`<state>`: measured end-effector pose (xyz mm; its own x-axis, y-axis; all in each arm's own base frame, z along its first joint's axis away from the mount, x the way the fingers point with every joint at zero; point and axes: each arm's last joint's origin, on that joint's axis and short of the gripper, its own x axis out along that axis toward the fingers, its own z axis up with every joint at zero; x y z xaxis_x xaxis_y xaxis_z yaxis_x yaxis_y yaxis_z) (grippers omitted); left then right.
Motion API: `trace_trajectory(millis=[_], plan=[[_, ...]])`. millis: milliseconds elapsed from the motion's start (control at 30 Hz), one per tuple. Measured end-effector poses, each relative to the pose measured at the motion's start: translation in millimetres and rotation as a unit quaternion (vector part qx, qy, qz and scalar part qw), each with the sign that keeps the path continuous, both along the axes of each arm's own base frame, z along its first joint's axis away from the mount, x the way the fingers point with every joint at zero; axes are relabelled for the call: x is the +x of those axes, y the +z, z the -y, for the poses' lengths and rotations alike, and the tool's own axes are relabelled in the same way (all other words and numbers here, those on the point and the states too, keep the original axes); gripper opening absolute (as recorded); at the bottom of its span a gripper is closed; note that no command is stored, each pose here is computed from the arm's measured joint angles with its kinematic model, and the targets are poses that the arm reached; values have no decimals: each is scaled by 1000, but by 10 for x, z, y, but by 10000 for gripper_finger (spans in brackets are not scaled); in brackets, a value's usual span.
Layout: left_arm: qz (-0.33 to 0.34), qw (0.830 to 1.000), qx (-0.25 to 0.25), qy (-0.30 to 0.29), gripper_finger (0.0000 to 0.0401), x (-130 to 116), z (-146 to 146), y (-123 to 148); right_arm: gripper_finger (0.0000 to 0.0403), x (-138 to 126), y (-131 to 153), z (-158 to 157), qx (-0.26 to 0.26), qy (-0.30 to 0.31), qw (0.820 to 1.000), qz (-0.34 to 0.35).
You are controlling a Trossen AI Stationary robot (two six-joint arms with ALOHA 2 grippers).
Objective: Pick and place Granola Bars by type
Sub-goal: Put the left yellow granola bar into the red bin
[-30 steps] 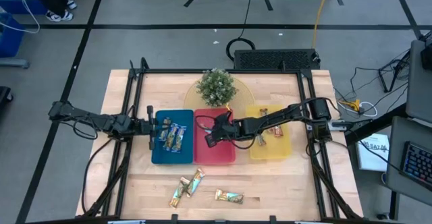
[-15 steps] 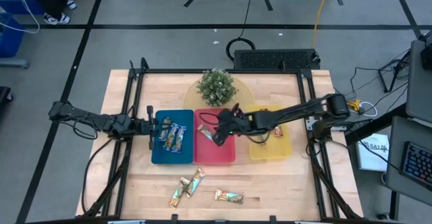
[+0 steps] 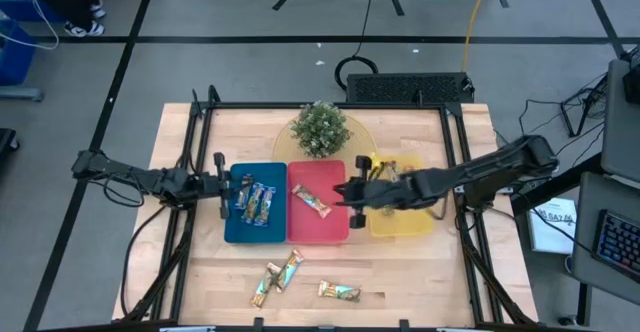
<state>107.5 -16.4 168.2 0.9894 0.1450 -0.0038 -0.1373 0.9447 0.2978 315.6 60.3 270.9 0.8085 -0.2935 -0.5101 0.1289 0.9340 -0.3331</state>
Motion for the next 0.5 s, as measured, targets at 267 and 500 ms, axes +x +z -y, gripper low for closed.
trace_trajectory(millis=[267, 500], plan=[[25, 998, -58, -1, 42, 0, 0, 34, 1, -557, -388, 275, -58, 93, 992, 57], [41, 997, -70, -2, 42, -2, 0, 62, 0, -1111, -370, 479, -49, 46, 988, 140]])
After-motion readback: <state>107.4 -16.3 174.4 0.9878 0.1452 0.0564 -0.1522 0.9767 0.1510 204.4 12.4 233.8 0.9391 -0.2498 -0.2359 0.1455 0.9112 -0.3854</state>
